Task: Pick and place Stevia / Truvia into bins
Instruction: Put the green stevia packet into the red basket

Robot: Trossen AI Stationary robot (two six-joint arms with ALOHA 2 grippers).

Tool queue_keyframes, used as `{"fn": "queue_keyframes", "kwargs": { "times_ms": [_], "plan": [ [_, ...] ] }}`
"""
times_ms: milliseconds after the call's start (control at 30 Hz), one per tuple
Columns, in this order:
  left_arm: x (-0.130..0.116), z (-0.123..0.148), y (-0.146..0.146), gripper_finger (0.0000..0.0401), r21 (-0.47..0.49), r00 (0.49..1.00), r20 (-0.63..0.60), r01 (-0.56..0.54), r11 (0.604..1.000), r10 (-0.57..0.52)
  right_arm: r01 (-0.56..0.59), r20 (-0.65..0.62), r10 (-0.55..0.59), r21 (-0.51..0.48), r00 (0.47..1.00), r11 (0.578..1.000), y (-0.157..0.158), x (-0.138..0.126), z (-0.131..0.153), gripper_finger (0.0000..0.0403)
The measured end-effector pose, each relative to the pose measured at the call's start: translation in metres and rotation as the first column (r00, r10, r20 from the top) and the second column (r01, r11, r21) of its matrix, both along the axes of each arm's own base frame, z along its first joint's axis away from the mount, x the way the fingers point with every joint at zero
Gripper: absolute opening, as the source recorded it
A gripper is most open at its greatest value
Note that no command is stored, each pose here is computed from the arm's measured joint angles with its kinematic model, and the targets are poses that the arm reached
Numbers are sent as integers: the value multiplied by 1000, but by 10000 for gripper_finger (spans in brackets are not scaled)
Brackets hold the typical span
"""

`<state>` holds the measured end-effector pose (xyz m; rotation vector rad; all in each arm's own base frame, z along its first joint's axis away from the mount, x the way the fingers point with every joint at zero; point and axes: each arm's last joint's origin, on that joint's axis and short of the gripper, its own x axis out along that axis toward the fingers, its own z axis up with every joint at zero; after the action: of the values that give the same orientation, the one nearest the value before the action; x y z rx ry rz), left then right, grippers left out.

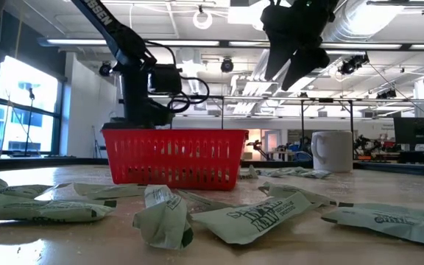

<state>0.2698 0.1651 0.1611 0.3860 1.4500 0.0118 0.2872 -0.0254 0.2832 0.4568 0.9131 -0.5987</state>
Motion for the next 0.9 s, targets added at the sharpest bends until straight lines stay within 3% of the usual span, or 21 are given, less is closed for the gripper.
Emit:
{"fn": "queue_keyframes", "kwargs": {
  "times_ms": [433, 700, 900],
  "plan": [
    [-4, -23, 4, 161, -69, 992, -116, -48, 996, 40, 1, -10, -1, 1, 1000, 1000, 0, -1, 0, 298],
    [-5, -15, -1, 24, -87, 969, -188, -178, 980, 159, 0, -16, 0, 0, 1000, 1000, 0, -1, -1, 298],
    [17, 14, -17, 39, -98, 960, -190, -227, 969, 206, -38, -23, 37, -9, 999, 999, 4, -1, -1, 298]
  ]
}}
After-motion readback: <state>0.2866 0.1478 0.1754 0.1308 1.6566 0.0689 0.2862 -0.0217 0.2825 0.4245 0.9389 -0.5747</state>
